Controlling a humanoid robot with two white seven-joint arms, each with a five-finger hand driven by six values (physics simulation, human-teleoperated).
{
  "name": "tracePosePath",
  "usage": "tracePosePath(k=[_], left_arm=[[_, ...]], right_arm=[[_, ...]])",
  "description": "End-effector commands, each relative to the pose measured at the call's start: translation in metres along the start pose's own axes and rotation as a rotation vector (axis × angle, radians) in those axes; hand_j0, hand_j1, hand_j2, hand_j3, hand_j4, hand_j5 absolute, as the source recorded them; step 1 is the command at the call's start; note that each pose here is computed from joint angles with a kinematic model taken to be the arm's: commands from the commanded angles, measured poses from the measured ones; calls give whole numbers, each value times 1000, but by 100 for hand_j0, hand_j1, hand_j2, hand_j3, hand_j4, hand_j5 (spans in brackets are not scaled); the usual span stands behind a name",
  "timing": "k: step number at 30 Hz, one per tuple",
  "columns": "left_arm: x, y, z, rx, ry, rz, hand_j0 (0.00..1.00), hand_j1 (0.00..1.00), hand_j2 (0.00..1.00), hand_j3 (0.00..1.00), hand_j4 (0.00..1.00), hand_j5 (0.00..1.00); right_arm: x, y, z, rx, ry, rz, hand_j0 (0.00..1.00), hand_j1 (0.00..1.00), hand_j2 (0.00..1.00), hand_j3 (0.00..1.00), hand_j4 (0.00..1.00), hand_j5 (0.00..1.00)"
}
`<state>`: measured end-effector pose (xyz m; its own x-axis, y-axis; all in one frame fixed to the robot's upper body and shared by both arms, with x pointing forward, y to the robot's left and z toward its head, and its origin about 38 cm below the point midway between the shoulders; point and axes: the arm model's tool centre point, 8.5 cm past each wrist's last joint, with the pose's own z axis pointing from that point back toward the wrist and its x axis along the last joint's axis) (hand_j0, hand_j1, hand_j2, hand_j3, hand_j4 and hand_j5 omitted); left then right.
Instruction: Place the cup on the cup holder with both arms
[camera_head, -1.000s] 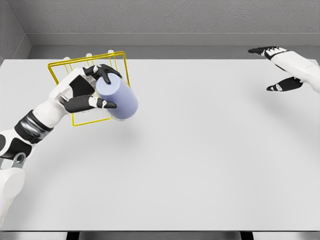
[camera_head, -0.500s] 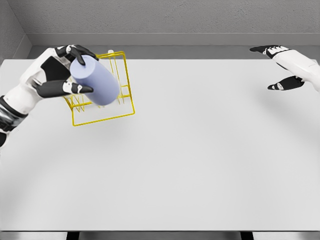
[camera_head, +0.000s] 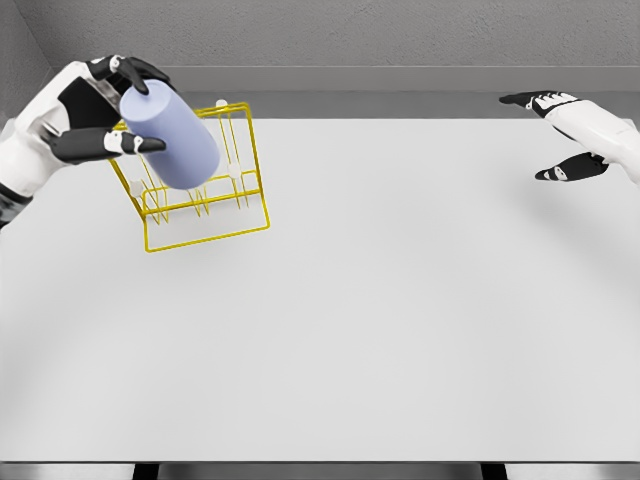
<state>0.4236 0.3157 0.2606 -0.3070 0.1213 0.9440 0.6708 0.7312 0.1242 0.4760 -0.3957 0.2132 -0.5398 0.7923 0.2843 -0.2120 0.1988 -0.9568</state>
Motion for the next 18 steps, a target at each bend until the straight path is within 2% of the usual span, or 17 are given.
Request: tracePosePath(k=[1,6,11,18], left_arm=[[1,5,4,7,18,1,35,35,35,35,35,35],[-1,14,9,37,26,4,35,35,35,35,35,35],[3,17,5,36,24,-3,35,35,35,35,35,35],[-8,23,9,63,51,9,35,35,35,35,35,35]], right_arm=[[0,-1,0,-5,1,-5,100,100,100,100,100,100],[0,-1,0,-5,1,-5,100,100,100,100,100,100],[0,-1,0,-5,1,-5,100,100,100,100,100,100],[0,-1,0,-5,1,-5,100,100,100,100,100,100]])
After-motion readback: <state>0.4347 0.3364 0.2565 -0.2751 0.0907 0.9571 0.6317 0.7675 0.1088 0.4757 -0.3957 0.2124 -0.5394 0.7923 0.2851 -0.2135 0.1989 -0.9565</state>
